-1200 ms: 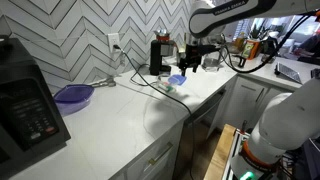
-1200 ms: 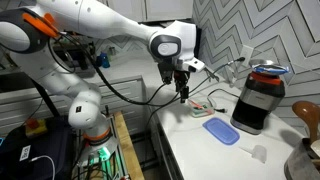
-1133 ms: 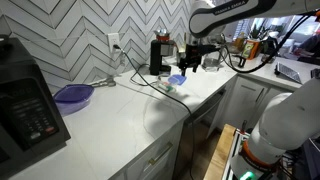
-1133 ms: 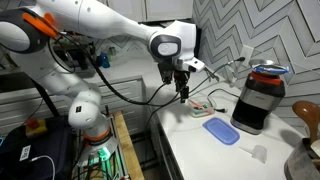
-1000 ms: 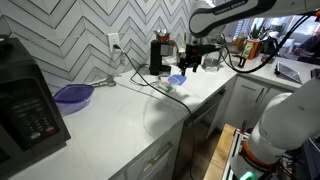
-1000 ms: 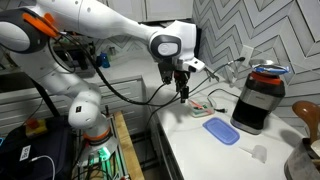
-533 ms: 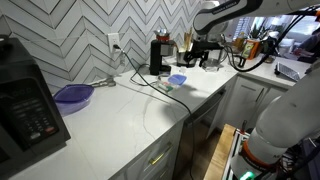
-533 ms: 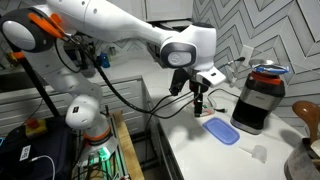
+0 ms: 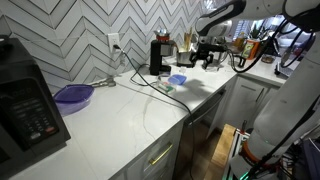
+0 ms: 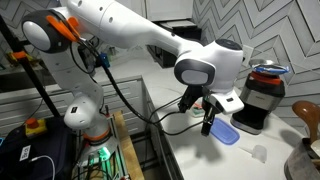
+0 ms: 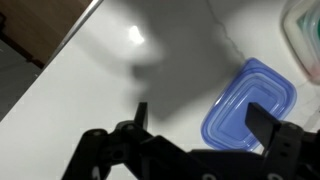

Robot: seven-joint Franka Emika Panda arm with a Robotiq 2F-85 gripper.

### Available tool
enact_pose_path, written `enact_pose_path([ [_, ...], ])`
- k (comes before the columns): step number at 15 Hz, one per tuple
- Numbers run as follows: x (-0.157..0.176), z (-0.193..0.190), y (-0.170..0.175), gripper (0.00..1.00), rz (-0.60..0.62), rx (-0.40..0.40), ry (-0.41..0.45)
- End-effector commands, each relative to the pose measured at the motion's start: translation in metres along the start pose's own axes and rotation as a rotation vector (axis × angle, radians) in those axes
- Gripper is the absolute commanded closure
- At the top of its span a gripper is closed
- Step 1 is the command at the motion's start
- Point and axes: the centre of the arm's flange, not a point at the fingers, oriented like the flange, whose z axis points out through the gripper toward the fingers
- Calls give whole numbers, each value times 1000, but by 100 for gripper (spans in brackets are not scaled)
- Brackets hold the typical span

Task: Place the clear scoop in the lunchbox

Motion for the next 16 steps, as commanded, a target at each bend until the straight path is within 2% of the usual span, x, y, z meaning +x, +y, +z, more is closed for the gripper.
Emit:
enact_pose_path([
  [1,4,1,-1,0,23,7,14],
  [2,18,4,2,0,75,30,74],
  [5,55,10,12,0,113,56,216],
  [8,86,34,13,0,122,2,302],
  [13,107,76,-1,0,128,-81,332],
  [16,116,92,-10,9,143,-116,328],
])
